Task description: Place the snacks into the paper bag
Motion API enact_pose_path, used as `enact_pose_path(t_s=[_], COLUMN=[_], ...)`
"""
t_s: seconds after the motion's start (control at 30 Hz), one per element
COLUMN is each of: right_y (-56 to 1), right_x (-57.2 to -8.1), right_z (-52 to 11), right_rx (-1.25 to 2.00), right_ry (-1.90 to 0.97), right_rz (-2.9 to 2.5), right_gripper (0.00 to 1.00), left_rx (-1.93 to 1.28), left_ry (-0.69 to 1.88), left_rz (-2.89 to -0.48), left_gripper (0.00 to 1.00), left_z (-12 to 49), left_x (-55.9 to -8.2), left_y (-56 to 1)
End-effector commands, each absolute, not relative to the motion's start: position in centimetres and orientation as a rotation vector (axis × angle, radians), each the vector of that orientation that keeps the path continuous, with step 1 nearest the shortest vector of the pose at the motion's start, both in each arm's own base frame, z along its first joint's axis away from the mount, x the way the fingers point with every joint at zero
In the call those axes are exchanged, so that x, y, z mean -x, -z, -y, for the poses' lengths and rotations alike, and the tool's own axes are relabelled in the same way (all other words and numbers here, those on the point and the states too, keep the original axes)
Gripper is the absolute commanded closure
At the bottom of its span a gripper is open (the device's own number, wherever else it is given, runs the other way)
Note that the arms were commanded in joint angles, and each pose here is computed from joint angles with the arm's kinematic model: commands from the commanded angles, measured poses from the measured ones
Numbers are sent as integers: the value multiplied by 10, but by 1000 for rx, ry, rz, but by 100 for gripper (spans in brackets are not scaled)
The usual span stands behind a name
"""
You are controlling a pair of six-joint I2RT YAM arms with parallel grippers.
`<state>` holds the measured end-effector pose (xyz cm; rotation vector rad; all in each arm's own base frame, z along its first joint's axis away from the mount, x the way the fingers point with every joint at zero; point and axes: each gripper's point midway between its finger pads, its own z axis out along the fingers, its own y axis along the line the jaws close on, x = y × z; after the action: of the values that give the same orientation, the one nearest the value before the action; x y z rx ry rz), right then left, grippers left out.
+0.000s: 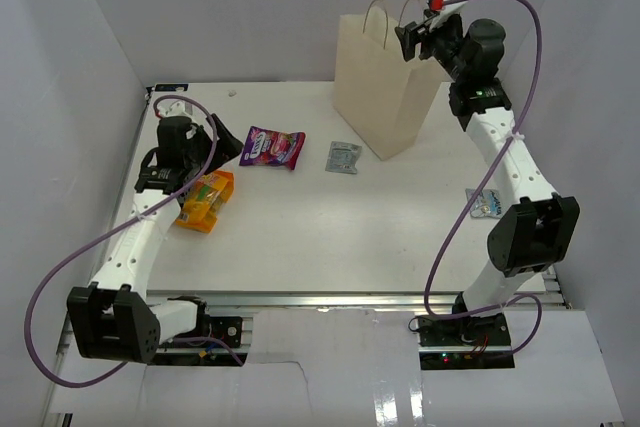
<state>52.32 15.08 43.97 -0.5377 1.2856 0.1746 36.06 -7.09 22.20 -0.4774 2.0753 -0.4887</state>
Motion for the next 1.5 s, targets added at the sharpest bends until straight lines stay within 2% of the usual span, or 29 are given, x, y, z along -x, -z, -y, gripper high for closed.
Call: enact_pose_path(t_s=[0.0, 0.07, 0.17, 0.27, 0.47, 0.63, 0.73, 1.03, 1.17, 1.2, 1.27, 1.3, 1.4, 1.43, 1.47], right_y=[-501, -493, -466, -423, -355, -323, -311, -282, -278, -276, -274, -274, -273, -272, -272], right_x=[-478, -468, -448, -415, -372, -355, -349, -341, -338, -338, -336, -336, -333, -332, -331], right_z=[-152, -153, -161, -173, -177, -178, -178, -181, -181, -182, -181, -181, -182, -182, -182], right_rx=[672, 759, 906, 1062, 1139, 1148, 1148, 1121, 1117, 1118, 1114, 1114, 1113, 1113, 1114], right_ry=[-242, -250, -332, -496, -690, -775, -809, -898, -914, -916, -924, -924, -935, -939, -943], right_rz=[-1139, -1156, -1225, -1270, -1420, -1487, -1516, -1588, -1597, -1599, -1605, -1605, -1607, -1610, -1610], right_gripper=[23, 16, 11, 11, 11, 12, 12, 12, 12, 12, 12, 12, 12, 12, 12], left_rx=[425, 395, 339, 258, 69, 4, 31, 0, -18, -23, -37, -37, -49, -47, -49], left_ry=[373, 289, 134, 12, -212, -456, -581, -693, -705, -707, -711, -707, -688, -678, -672], left_rz=[-2091, -2146, -2228, -2291, -2381, -2446, -2428, -2428, -2431, -2432, -2431, -2428, -2428, -2424, -2423], left_gripper=[2, 2, 2, 5, 7, 9, 9, 11, 19, 27, 34, 42, 56, 69, 75], left_z=[58, 50, 35, 31, 43, 35, 21, 8, 8, 9, 9, 10, 12, 13, 14], left_x=[-365, -364, -366, -372, -374, -369, -370, -366, -370, -371, -374, -375, -377, -377, -378], left_y=[-233, -221, -199, -177, -140, -100, -98, -82, -75, -73, -73, -72, -73, -74, -75])
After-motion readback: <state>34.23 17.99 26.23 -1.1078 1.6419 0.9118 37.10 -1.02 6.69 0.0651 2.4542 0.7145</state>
